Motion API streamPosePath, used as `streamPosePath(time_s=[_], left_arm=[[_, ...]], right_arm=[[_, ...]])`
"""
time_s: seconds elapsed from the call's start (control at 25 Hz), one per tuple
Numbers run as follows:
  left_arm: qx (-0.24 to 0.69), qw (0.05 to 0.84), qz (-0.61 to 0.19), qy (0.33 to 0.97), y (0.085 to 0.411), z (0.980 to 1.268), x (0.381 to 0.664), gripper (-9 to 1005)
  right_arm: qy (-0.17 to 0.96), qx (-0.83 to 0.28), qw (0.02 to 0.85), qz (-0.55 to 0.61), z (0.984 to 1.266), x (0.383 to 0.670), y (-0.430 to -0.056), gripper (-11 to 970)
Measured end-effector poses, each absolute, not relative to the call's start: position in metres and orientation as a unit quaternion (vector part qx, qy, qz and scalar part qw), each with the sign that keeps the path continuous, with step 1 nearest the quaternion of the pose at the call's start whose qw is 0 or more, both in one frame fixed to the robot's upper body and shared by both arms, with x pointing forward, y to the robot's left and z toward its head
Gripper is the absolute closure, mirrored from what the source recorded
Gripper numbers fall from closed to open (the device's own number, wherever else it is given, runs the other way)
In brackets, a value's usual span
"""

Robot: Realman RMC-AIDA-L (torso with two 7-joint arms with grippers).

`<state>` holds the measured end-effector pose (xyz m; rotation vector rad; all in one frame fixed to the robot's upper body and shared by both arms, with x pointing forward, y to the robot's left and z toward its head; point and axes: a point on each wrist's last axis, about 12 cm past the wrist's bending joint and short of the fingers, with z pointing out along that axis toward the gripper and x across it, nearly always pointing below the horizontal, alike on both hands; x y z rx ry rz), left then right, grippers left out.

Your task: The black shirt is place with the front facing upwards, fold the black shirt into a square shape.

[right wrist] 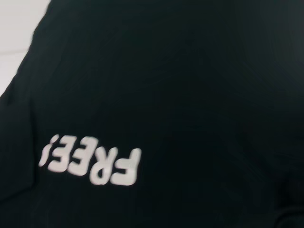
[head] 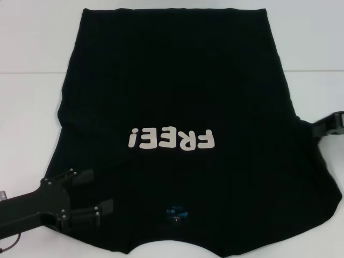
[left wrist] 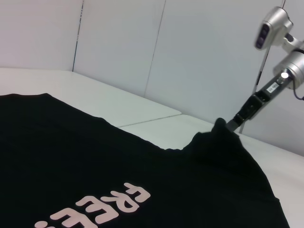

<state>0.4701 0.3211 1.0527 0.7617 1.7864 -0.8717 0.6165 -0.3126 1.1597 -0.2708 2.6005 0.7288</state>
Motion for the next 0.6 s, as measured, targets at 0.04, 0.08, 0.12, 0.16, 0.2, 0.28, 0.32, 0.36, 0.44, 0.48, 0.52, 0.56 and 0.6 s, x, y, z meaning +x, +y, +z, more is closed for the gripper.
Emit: streamPosePath(time_s=[0.04,0.08,0.12,0.16,0.2,0.28,0.32,0.36,0.44,0.48,0.52,0.56,0.6], left_arm=[[0.313,0.485,-0.358,0.734,0.321,1.053,0.47,47],[0.313,0.485,-0.358,0.734,0.321,1.053,0.47,47],[0.313,0.485,-0.358,0.734,0.321,1.053,0.47,47],[0.312,0.485,-0.358,0.734,0.321,1.053,0.47,47],[0.312,0.485,-0.359,0.734,0.321,1.053,0.47,47],[0.312,0.485,-0.359,0.734,0.321,1.053,0.47,47],[0.312,0.485,-0.359,0.734,0.32,1.052,0.47,47],[0.312,0.485,-0.359,0.734,0.32,1.052,0.47,47],[0.312,0.485,-0.359,0.734,0.32,1.052,0.47,47],[0.312,0.485,-0.359,0.734,0.32,1.052,0.47,47],[0.312,0.485,-0.359,0.734,0.32,1.052,0.47,47],[0.312,0.485,-0.359,0.734,0.32,1.052,0.47,47],[0.312,0.485,-0.359,0.734,0.32,1.052,0.47,47]], right_arm=[[0.936,-0.098,0.212,0.262,1.16,0.616,-0.313,959],[0.936,-0.108,0.208,0.262,1.16,0.618,-0.306,959],[0.936,-0.116,0.205,0.261,1.16,0.62,-0.3,959],[0.936,-0.126,0.2,0.259,1.159,0.622,-0.293,959],[0.936,-0.135,0.196,0.258,1.159,0.624,-0.287,959],[0.936,-0.156,0.188,0.254,1.157,0.626,-0.273,959],[0.935,-0.164,0.186,0.252,1.157,0.627,-0.268,959],[0.935,-0.174,0.183,0.249,1.156,0.628,-0.261,959],[0.933,-0.19,0.18,0.245,1.155,0.629,-0.251,959],[0.933,-0.195,0.18,0.244,1.155,0.629,-0.248,959],[0.932,-0.2,0.18,0.244,1.155,0.63,-0.245,959],[0.931,-0.202,0.182,0.243,1.154,0.63,-0.243,958],[0.93,-0.204,0.186,0.245,1.153,0.631,-0.24,958]])
